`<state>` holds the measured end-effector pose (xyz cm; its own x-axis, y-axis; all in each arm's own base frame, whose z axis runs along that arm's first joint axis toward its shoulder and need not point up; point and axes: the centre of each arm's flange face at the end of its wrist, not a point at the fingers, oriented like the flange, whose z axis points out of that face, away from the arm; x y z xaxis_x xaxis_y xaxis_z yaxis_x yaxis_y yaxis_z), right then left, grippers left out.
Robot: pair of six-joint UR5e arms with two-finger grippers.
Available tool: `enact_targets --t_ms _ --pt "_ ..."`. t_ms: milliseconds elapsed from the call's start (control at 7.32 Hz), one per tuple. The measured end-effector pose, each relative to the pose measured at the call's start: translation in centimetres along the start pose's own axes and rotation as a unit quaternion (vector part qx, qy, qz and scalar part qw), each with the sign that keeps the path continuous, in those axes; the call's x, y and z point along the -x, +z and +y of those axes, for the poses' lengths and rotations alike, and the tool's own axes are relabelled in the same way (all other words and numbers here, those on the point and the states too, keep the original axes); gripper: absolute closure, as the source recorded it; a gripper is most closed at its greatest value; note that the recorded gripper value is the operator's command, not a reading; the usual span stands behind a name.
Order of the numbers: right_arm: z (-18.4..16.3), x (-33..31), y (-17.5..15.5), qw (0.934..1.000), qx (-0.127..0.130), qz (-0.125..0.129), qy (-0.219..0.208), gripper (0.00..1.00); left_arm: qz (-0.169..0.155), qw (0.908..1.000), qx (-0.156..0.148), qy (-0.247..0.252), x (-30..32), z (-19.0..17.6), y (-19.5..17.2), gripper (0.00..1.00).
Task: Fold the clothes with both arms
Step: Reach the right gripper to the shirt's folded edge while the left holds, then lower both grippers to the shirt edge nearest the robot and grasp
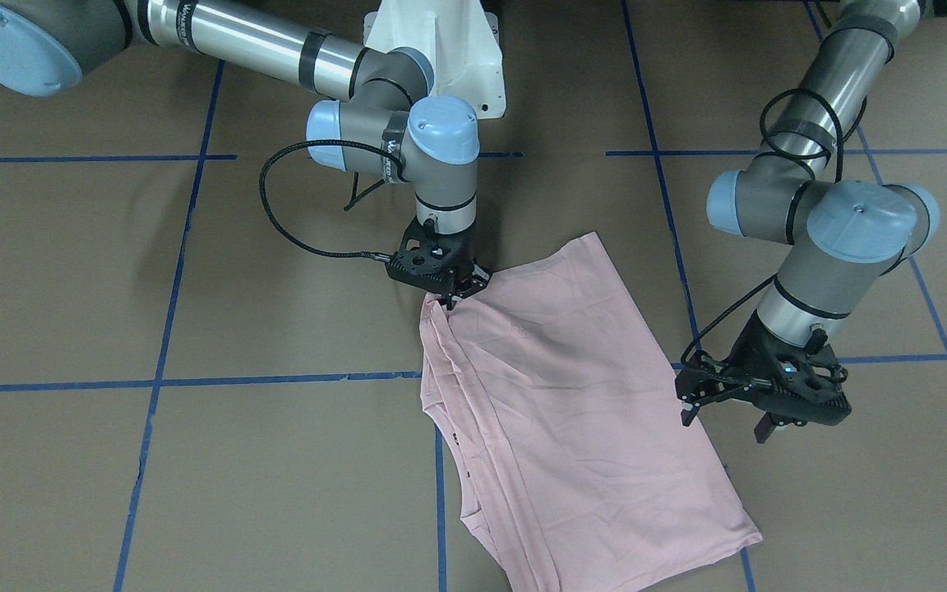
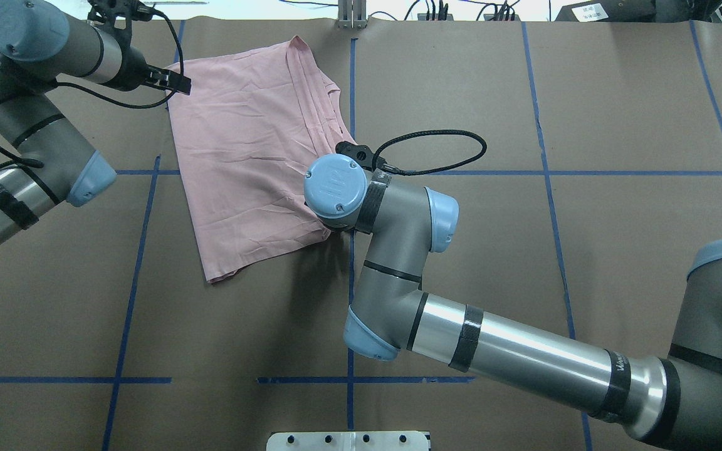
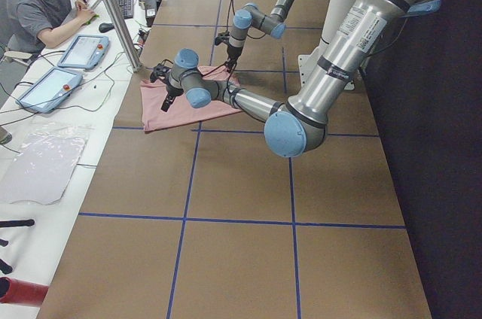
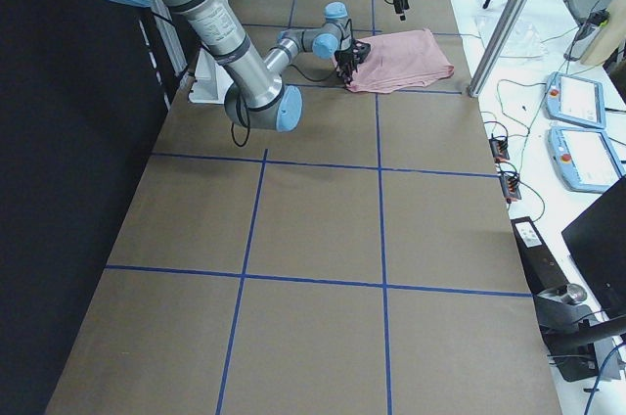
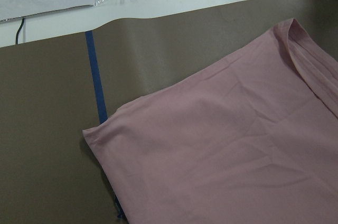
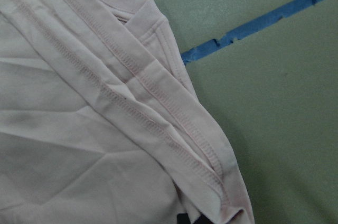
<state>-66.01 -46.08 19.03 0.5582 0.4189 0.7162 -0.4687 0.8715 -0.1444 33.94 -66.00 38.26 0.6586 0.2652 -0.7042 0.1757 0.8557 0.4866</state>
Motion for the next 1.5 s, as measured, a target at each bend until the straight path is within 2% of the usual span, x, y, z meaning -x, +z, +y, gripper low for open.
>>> enact_targets --t_ms 410,683,956,1230,1503 --pt "0.1 -4.3 -2.3 0.9997 0.000 -0.025 -0.004 1.00 0.004 1.0000 0.000 0.002 -0.5 0.1 -0.1 0.00" --pt "4.7 -10.9 -4.9 0.9985 -0.008 -0.052 -0.016 1.00 0.012 0.9999 0.000 0.007 -1.3 0.7 -0.5 0.00" --pt "11.4 -14.6 -7.3 0.9976 -0.019 -0.065 -0.016 1.00 0.026 0.9996 -0.001 0.011 -2.6 2.2 -1.5 0.00" --pt "15.1 -15.7 -8.2 0.9973 -0.023 -0.068 -0.016 1.00 0.055 0.9981 0.012 -0.023 -5.7 6.6 -3.0 0.00" --pt "15.8 -15.8 -8.4 0.9971 -0.025 -0.070 -0.017 1.00 0.088 0.9908 0.057 -0.085 -9.7 15.5 -7.2 0.00"
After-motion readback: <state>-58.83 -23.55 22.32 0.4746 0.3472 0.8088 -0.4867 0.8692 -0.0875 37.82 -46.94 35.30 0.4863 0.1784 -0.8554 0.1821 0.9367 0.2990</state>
